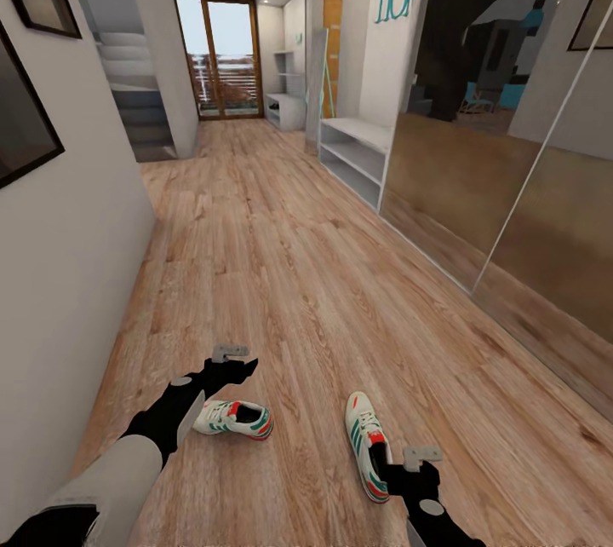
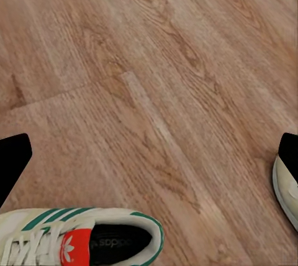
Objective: Pick up the two gym shoes and the two sandals from the corridor floor and place them onto the hallstand (shoe rack) in the corridor, making sure they are on the rack and not on the floor. Arrange them so the two gym shoes are next to each other and the two sandals are next to each other.
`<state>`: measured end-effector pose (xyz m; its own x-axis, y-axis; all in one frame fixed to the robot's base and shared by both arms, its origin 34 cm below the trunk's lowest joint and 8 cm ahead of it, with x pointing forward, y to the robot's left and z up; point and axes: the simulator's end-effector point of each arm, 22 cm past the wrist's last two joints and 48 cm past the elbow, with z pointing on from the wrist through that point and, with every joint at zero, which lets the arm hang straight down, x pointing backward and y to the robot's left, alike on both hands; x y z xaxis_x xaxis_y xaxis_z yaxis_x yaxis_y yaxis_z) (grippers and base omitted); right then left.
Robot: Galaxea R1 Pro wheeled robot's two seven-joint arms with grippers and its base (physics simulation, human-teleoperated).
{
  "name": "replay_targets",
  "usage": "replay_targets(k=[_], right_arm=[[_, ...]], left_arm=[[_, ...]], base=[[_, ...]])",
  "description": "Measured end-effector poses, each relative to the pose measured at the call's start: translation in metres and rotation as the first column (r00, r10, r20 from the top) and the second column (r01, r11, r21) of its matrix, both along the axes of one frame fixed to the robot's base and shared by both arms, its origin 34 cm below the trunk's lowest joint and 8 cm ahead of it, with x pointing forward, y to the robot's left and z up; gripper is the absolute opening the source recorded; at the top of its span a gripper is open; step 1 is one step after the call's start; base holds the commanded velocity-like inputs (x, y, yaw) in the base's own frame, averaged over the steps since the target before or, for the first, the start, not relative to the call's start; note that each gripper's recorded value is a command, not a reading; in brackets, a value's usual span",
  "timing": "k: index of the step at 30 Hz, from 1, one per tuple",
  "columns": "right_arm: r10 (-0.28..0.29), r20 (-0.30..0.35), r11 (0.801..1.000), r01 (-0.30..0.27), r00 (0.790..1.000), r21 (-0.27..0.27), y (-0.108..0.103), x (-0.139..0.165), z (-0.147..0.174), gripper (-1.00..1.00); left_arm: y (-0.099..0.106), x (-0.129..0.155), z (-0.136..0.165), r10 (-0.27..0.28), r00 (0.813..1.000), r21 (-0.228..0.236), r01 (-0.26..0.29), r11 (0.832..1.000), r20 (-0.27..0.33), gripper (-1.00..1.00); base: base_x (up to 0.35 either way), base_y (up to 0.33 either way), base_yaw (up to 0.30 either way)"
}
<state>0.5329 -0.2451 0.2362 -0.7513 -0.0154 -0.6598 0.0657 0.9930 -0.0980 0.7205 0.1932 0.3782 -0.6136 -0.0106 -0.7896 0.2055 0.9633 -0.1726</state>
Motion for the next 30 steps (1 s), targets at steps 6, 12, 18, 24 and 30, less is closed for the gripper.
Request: replay_targets(k=[6, 12, 18, 24, 30], right_arm=[[0.001, -0.012, 1.000, -0.001, 1.000, -0.001, 0.000, -0.007, -0.017, 1.00], [0.001, -0.045, 1.000, -0.001, 0.999, -0.001, 0.000, -0.017, -0.032, 1.00], [0.001, -0.079, 1.000, -0.001, 0.997, 0.000, 0.000, -0.028, -0.047, 1.00], [0.000, -0.113, 1.000, 0.000, 0.994, 0.000, 0.000, -0.039, -0.062, 1.00], [0.001, -0.147, 1.000, -0.001, 0.989, -0.001, 0.000, -0.050, -0.077, 1.00]], left_arm=[[0.000, -0.007, -0.023, -0.002, 0.999, -0.001, 0.001, 1.000, -0.035, 1.00], [0.000, -0.015, -0.047, -0.002, 0.997, 0.000, 0.002, 1.000, -0.077, 1.00], [0.001, -0.023, -0.070, -0.002, 0.994, 0.002, 0.003, 1.000, -0.113, 1.00], [0.002, -0.031, -0.092, -0.003, 0.989, 0.002, 0.003, 1.000, -0.147, 1.00], [0.001, -0.027, -0.103, -0.002, 0.988, 0.000, 0.002, 1.000, -0.154, 1.00]], base=[[0.000, 0.000, 0.000], [0.000, 0.000, 0.000], [0.000, 0.000, 0.000], [0.000, 0.000, 0.000], [0.000, 0.000, 0.026]])
